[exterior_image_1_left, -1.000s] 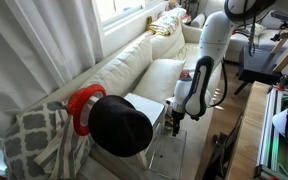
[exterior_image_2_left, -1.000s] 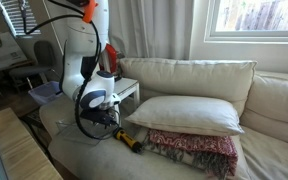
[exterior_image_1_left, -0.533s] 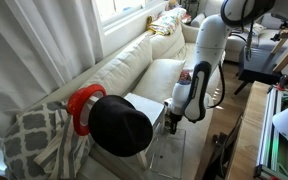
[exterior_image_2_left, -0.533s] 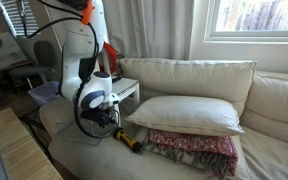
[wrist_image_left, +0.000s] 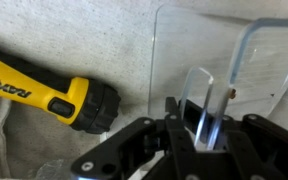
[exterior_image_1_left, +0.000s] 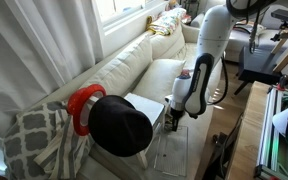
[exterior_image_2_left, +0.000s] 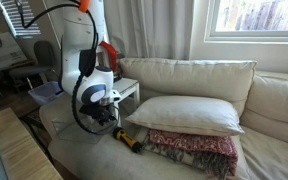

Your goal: Remove the torch from the clear container then place the container on the seat of the white chair

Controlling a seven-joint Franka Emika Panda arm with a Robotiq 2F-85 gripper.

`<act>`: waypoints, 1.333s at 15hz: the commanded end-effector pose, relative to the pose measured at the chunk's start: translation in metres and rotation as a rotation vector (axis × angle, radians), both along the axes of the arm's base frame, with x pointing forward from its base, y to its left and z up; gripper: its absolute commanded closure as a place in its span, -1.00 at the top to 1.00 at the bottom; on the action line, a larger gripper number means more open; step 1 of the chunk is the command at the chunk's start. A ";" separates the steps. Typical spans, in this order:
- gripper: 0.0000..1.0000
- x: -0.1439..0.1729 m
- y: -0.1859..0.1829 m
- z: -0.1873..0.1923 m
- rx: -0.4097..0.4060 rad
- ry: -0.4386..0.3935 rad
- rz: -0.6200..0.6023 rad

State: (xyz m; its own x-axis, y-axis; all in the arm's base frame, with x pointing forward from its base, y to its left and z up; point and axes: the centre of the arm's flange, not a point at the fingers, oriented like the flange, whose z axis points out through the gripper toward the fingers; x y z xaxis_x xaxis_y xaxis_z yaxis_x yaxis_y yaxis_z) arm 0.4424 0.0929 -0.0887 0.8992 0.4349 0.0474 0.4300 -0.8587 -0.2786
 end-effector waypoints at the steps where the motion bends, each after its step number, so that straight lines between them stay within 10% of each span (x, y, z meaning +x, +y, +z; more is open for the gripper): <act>1: -0.94 -0.005 -0.009 0.036 0.057 0.089 -0.013; 19: -0.94 -0.034 -0.066 0.174 0.263 0.176 0.146; 20: -0.94 -0.021 -0.053 0.139 0.246 0.167 0.124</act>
State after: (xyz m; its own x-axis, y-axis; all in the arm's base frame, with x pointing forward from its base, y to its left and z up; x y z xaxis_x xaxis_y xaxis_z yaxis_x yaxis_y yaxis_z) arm 0.4217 0.0395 0.0506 0.8440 0.5359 0.0215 0.4586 -0.7003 -0.5471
